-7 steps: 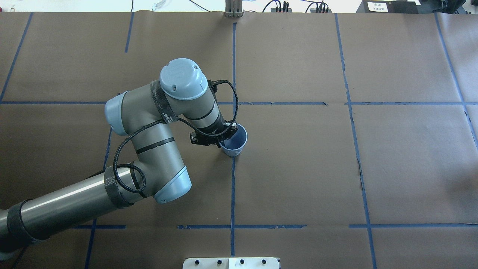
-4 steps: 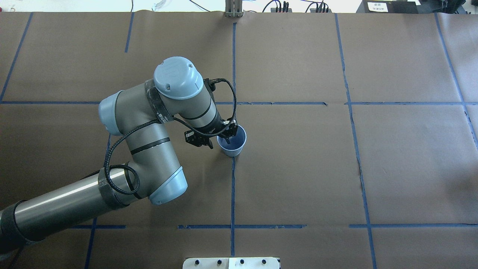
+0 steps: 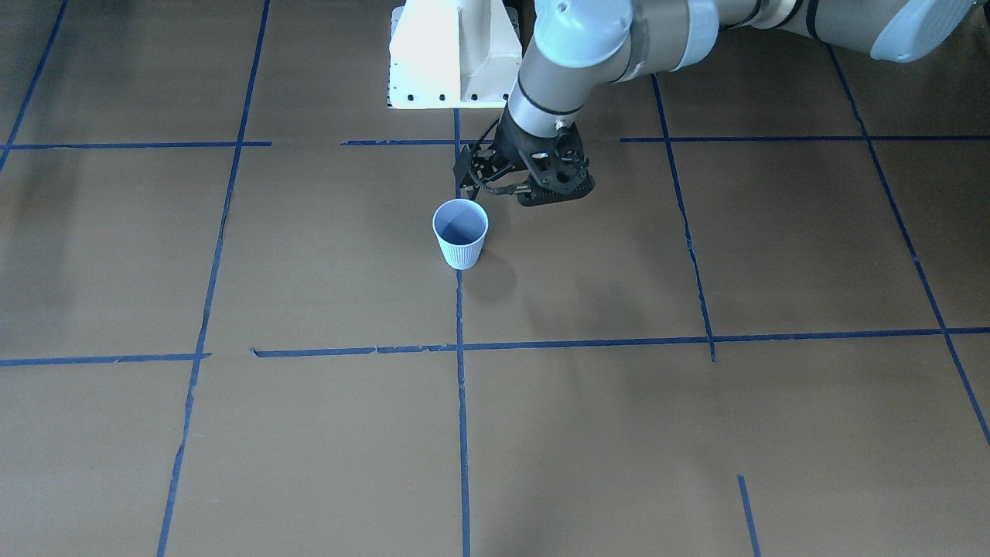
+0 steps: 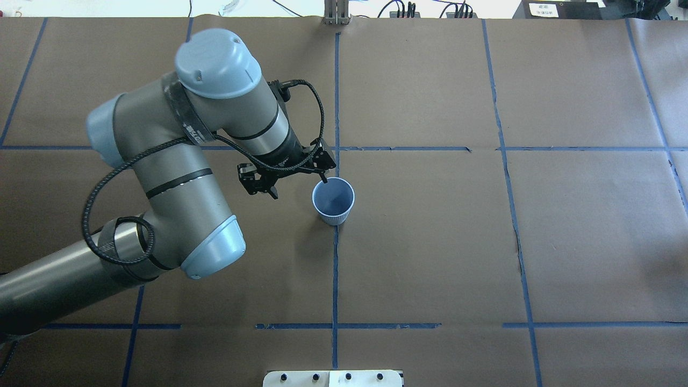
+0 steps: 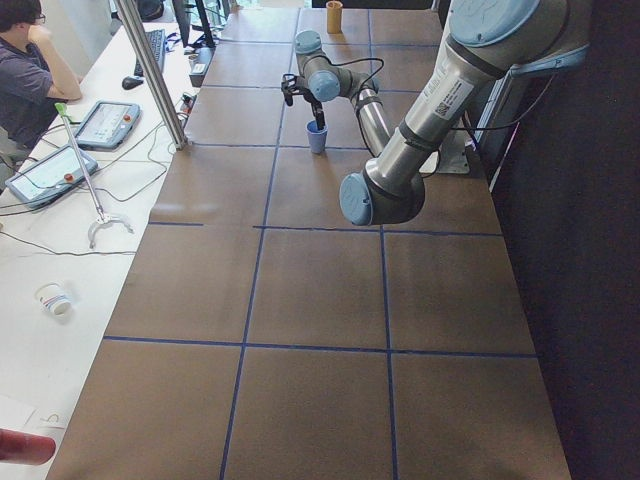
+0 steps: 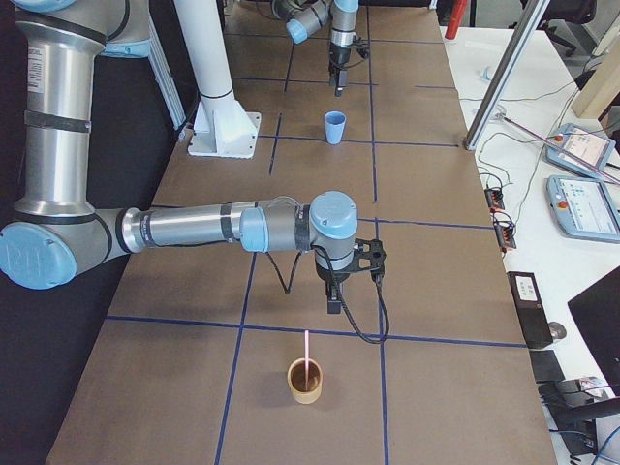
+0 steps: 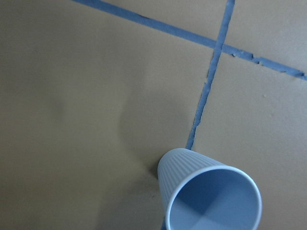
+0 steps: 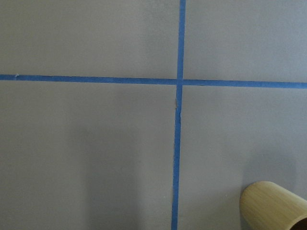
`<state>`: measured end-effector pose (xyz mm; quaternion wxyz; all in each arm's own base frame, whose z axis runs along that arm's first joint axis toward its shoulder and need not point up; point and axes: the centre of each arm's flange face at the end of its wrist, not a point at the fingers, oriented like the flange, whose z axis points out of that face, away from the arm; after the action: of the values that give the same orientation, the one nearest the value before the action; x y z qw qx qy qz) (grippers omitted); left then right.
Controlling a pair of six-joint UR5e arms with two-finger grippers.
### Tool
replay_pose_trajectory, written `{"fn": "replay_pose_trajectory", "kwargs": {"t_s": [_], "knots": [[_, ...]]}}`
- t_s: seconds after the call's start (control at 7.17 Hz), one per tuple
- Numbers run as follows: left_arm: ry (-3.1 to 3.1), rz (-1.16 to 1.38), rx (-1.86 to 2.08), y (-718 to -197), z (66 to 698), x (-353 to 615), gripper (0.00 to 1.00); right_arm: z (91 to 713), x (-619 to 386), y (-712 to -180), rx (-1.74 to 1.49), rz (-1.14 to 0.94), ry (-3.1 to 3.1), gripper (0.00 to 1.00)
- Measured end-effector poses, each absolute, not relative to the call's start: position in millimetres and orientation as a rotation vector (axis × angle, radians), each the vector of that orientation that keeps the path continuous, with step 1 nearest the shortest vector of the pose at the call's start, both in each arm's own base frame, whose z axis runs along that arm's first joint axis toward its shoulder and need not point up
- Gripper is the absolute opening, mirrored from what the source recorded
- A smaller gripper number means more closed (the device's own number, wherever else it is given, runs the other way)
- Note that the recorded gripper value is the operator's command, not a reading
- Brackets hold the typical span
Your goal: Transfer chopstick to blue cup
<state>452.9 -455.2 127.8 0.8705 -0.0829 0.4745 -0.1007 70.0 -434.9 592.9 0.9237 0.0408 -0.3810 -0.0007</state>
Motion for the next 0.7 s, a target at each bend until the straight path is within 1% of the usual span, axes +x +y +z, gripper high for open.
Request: {"fn": "replay_pose_trajectory", "kwargs": {"t_s": [0.42,0.56,0.7], "knots": [[0.975,-0.196,-0.142,-456,144,411,1.00,625,105,-411,0.096,-0.007,-0.780,0.99],[0.970,-0.194,-0.137,-457,149,408,1.00,638,110,-409,0.073,0.028,-0.786,0.99],[0.967,-0.194,-0.135,-457,151,407,1.00,652,112,-413,0.023,0.105,-0.796,0.99]]}}
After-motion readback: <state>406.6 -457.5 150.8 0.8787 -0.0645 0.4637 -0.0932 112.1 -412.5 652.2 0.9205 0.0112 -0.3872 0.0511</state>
